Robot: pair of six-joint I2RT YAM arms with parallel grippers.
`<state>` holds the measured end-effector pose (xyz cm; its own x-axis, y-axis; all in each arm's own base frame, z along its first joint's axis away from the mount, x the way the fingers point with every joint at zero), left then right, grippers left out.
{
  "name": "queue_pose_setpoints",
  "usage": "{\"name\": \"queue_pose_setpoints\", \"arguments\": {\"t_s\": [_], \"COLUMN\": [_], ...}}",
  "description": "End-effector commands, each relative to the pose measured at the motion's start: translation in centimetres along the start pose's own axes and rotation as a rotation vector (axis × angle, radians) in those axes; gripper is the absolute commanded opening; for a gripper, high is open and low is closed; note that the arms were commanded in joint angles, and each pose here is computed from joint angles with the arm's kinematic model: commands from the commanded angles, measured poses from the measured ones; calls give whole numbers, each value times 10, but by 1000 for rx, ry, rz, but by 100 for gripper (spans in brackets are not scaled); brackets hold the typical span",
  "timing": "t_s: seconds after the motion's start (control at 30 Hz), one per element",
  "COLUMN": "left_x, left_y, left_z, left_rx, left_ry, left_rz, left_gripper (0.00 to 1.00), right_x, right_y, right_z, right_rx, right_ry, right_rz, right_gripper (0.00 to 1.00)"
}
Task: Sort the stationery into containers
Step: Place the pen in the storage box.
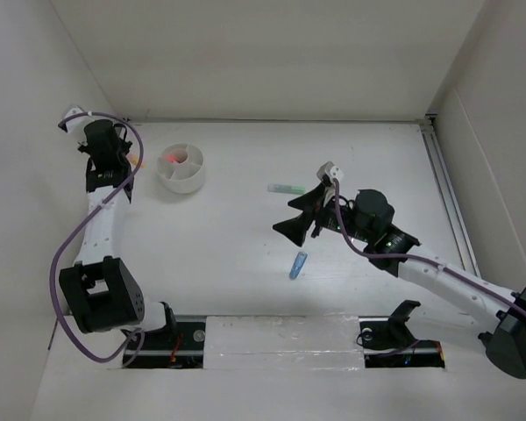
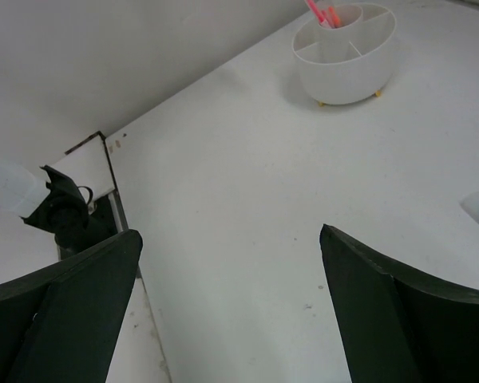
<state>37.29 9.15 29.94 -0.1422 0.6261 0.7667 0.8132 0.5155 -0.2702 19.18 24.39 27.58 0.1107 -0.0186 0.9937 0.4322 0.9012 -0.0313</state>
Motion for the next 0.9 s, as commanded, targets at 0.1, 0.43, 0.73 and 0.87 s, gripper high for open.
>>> {"name": "queue_pose_setpoints", "arguments": {"t_s": [0.1,0.43,0.73,0.87], "left_x": [-11,-36,-40,-45], "left_y": [25,47,50,59], "left_z": [-18,-16,-20,-20], "left_rx": [-166,-222,-253,-243], "left_ry": [27,52,52,56], "left_rz": [-27,21,37,48], "left_gripper": [0,0,0,0], "right_x": [13,15,7,10], "right_y": [-10,-19,-21,-28], "right_z": [1,0,-10,-8], "right_rx": [5,-7,-19,-19], "right_ry": [-53,-83,-80,-96], "right_rz": [-45,-47,-21,-35], "right_gripper": [99,99,99,99]}}
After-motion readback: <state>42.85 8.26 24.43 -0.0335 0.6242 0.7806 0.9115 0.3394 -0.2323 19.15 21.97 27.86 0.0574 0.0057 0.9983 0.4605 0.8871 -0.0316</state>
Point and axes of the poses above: each gripper's point midway between its finger pads, its own y axis out along the fingers, its own z axis along the line the jaws close on, x = y × z, the point moved 7 cm from there along -y, back along the fingers, and after that the axes turned 12 degrees about -y, right-handed, at the moved point
